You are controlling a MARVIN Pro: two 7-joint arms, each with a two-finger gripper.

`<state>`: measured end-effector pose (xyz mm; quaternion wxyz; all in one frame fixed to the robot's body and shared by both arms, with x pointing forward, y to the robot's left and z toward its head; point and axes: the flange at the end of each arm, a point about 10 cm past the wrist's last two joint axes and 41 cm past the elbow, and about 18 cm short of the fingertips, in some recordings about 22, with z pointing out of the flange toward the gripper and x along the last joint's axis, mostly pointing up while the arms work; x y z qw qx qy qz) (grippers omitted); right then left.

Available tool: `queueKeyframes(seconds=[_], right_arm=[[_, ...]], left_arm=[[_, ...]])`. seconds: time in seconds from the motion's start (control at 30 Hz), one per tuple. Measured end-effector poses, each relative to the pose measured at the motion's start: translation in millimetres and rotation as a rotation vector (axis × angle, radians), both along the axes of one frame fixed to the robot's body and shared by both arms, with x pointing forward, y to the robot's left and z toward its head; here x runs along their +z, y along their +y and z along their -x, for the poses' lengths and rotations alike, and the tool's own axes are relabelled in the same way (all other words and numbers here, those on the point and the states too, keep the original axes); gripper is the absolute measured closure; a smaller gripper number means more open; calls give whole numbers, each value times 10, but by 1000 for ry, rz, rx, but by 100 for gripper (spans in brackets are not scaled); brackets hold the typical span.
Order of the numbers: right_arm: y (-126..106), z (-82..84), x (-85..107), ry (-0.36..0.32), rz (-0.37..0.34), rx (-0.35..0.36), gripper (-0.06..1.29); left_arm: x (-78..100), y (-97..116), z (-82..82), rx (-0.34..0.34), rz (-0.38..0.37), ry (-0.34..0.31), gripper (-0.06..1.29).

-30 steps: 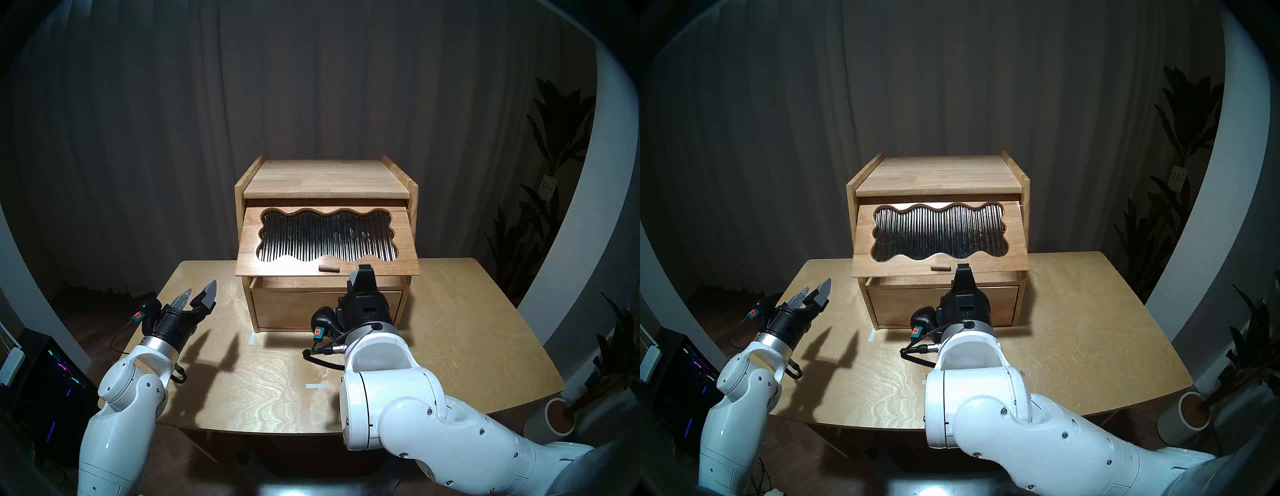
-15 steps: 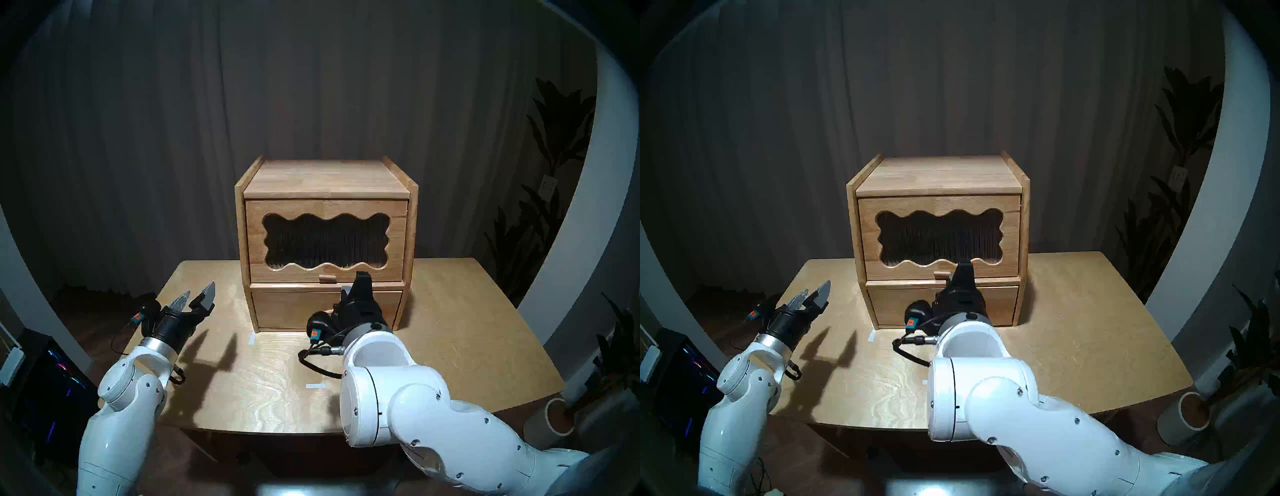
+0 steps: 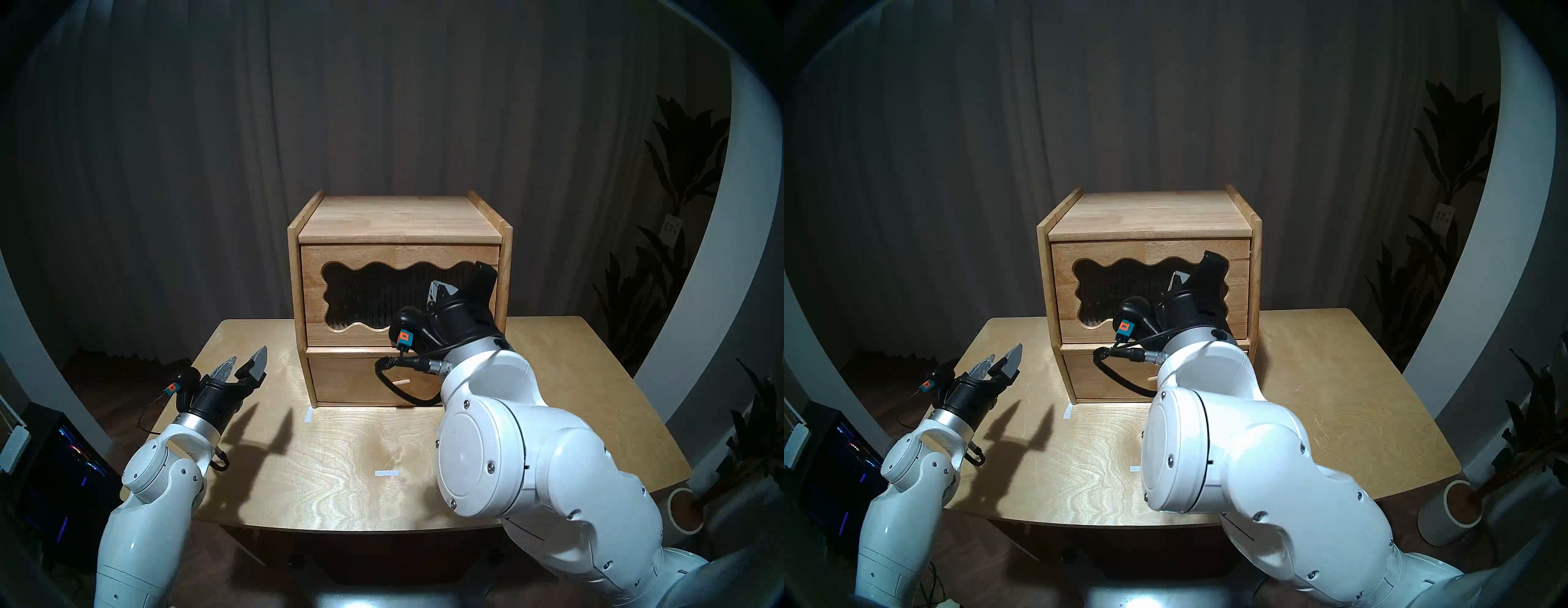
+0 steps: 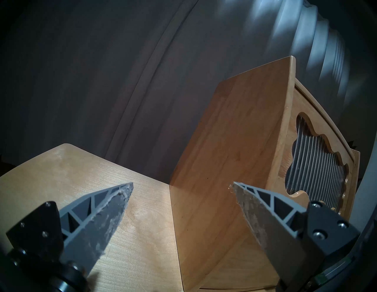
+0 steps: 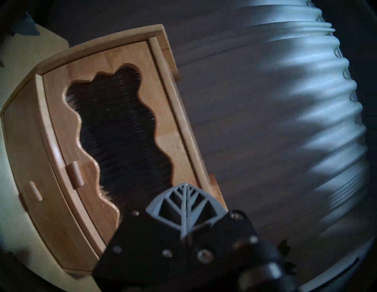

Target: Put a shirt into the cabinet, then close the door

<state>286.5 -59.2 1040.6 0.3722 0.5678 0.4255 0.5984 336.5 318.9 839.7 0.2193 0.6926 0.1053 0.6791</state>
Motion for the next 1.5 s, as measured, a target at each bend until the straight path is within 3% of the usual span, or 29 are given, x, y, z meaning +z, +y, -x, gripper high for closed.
queueKeyframes(seconds=[0.37, 0.7, 1.13, 1.5], right_arm=[[-135, -63, 57, -18, -54, -50, 126], [-406, -167, 86, -39, -84, -145, 126], [-911, -304, 160, -75, -126, -307, 126], [-1348, -360, 147, -57, -182, -421, 126]], left_arm=[[10, -116, -16, -33, -9, -5, 3], [35, -297, -26, -81, -14, -16, 3], [76, -566, -30, -150, -18, -32, 3], [114, -706, -73, -170, -29, -49, 3]])
